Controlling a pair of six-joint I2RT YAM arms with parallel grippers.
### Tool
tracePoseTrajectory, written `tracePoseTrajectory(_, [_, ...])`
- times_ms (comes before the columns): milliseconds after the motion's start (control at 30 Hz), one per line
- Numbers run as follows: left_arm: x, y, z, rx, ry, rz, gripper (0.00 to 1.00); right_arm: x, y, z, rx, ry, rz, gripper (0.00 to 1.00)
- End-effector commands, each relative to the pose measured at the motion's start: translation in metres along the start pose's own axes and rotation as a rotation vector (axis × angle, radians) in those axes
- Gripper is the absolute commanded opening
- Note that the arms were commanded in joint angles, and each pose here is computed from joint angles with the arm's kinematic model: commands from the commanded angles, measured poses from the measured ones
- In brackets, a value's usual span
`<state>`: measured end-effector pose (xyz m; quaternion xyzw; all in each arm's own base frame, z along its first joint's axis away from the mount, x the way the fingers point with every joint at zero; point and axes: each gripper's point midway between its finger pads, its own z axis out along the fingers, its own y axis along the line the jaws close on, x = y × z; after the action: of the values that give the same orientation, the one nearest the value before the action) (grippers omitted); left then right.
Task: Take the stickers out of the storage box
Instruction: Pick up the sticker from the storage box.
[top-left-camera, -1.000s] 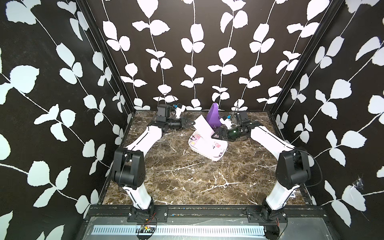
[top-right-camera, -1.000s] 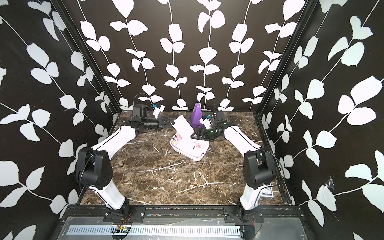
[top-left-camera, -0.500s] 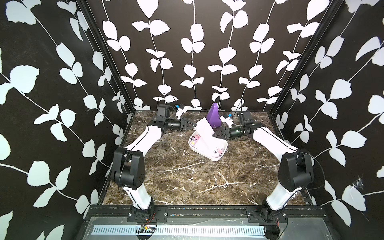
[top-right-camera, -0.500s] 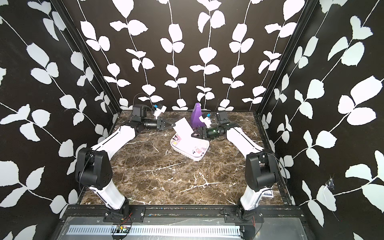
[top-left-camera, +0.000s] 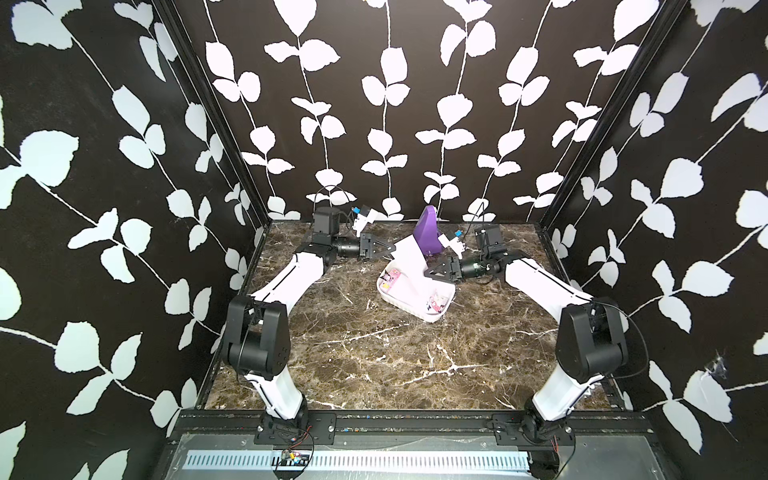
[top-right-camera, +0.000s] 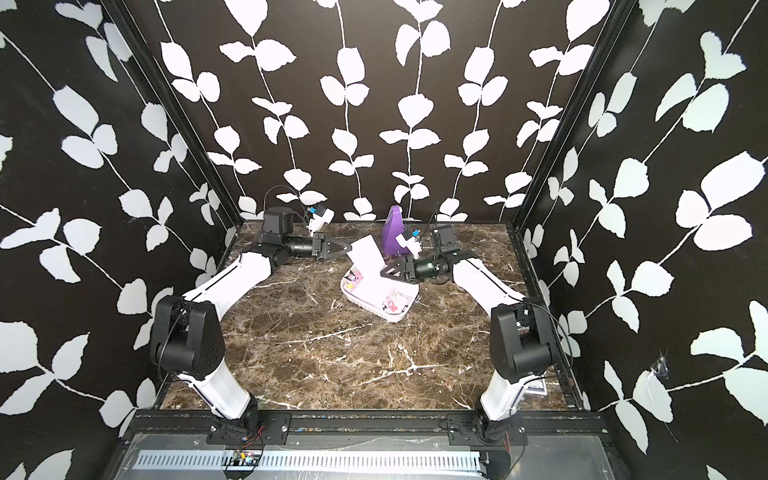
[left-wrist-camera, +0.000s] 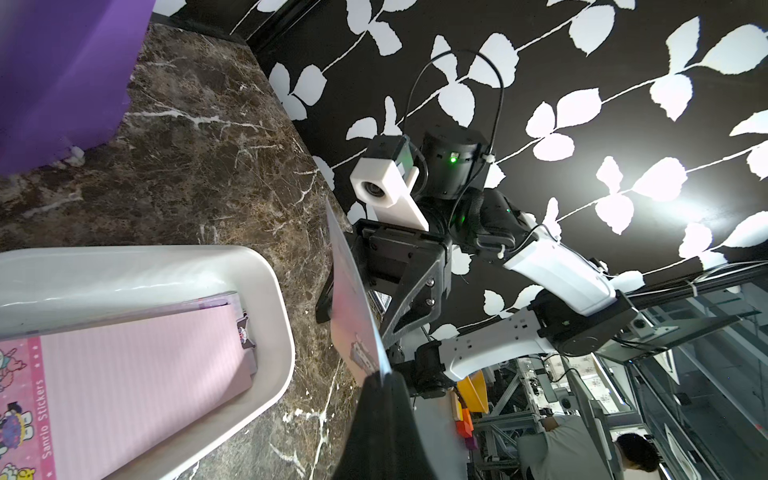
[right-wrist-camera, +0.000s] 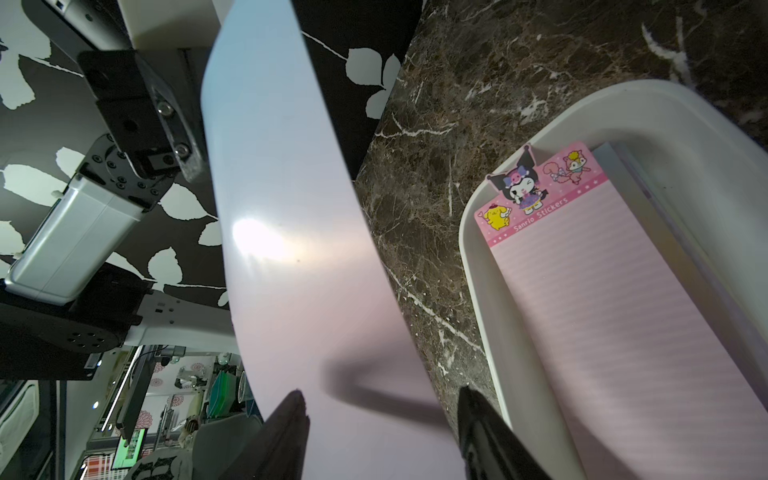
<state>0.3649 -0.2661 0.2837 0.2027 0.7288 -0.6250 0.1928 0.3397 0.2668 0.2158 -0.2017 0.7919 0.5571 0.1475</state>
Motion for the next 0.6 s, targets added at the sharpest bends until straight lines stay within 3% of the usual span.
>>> tracePoseTrajectory(0, [-0.0034, -0.0284, -0.0081, 0.043, -0.009, 0.079, 0.0, 0.0012, 0.0007, 0.0026, -0.049, 0.003, -0.017, 0.59])
tracePoseTrajectory(333, [0.0008, -0.0325, -0.0116, 0.042, -0.002, 0.084, 0.0, 0.0026, -0.0039, 0.0007, -0.046, -0.008, -0.013, 0.65])
tracePoseTrajectory(567, [0.0049, -0.0299, -0.0114, 0.041, 0.002, 0.076, 0.0, -0.0002, 0.0006, -0.0007, -0.066, -0.024, -0.011, 0.59])
